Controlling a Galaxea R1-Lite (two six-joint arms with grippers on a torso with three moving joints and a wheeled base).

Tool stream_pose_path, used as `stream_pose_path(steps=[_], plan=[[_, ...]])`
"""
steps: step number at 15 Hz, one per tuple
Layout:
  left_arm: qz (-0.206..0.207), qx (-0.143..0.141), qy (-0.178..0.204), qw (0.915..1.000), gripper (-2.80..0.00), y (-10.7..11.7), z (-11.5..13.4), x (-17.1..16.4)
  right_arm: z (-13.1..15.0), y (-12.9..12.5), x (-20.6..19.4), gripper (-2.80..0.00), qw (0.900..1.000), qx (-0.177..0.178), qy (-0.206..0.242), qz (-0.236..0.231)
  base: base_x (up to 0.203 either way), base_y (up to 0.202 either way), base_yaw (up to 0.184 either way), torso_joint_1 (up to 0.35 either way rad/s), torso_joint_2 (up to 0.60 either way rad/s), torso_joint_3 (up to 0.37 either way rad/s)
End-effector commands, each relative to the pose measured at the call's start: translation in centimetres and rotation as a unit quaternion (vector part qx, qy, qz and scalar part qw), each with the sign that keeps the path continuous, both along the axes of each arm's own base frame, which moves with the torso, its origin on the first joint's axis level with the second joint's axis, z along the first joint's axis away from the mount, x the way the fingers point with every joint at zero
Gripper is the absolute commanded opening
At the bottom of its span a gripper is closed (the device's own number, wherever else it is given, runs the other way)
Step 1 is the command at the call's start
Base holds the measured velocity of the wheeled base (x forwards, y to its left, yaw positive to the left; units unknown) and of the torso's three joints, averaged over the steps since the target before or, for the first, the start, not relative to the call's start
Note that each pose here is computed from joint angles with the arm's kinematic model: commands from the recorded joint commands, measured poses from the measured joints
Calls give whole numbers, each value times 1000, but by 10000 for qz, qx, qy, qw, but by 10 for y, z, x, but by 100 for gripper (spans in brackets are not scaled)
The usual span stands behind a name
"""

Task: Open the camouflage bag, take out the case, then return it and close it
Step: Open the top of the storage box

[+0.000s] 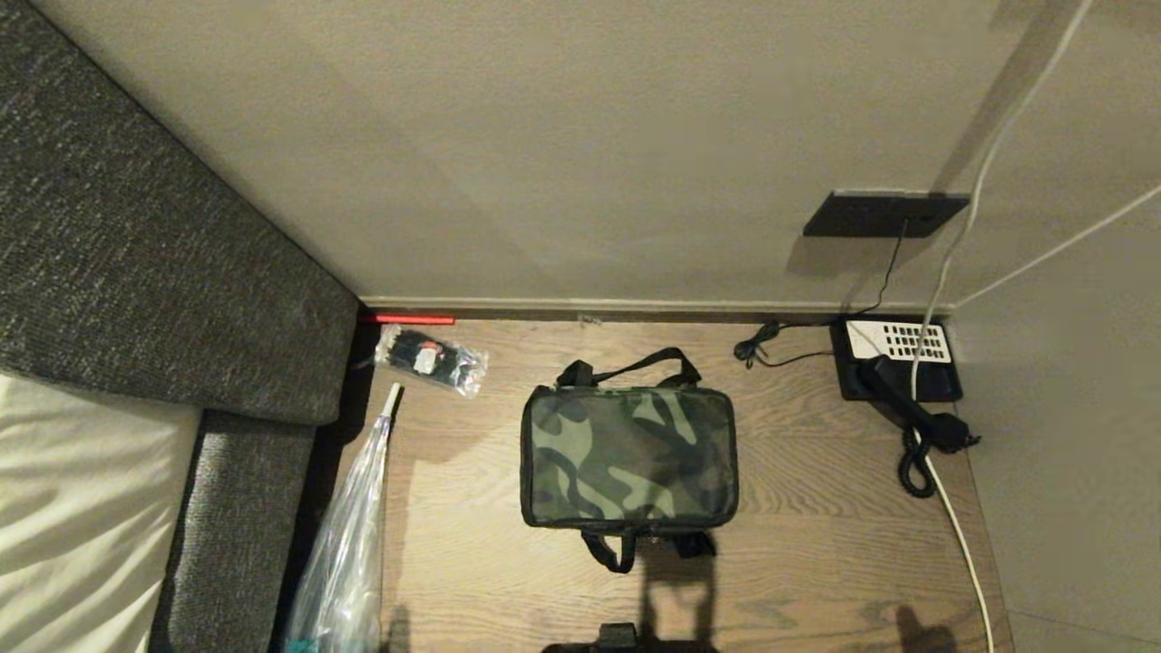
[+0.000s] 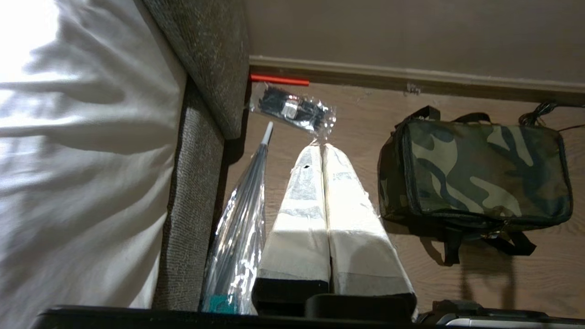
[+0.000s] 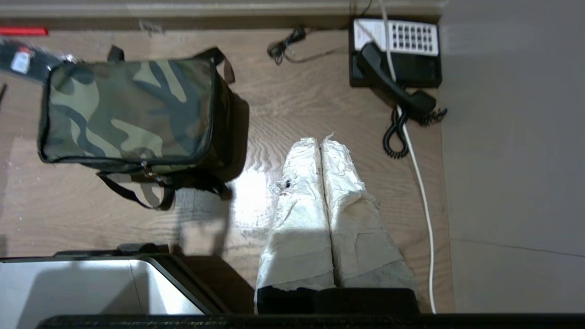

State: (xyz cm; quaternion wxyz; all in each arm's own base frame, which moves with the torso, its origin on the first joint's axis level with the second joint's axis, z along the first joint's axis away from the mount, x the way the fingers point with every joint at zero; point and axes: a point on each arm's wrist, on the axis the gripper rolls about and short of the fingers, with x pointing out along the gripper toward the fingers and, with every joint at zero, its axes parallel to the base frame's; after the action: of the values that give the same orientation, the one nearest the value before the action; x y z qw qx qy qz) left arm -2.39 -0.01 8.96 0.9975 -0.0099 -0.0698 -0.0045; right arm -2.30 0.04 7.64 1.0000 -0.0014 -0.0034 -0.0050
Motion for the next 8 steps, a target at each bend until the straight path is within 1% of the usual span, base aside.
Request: stream_pose_path(steps=[1, 8], plan=[[0, 2, 201, 9998, -280, 0, -11, 3, 0, 0, 0, -280, 10000, -2, -20, 4, 0, 0, 0, 1, 5, -199], [0, 2, 201, 9998, -280, 0, -11, 3, 0, 0, 0, -280, 10000, -2, -20, 4, 0, 0, 0, 3, 1, -199]])
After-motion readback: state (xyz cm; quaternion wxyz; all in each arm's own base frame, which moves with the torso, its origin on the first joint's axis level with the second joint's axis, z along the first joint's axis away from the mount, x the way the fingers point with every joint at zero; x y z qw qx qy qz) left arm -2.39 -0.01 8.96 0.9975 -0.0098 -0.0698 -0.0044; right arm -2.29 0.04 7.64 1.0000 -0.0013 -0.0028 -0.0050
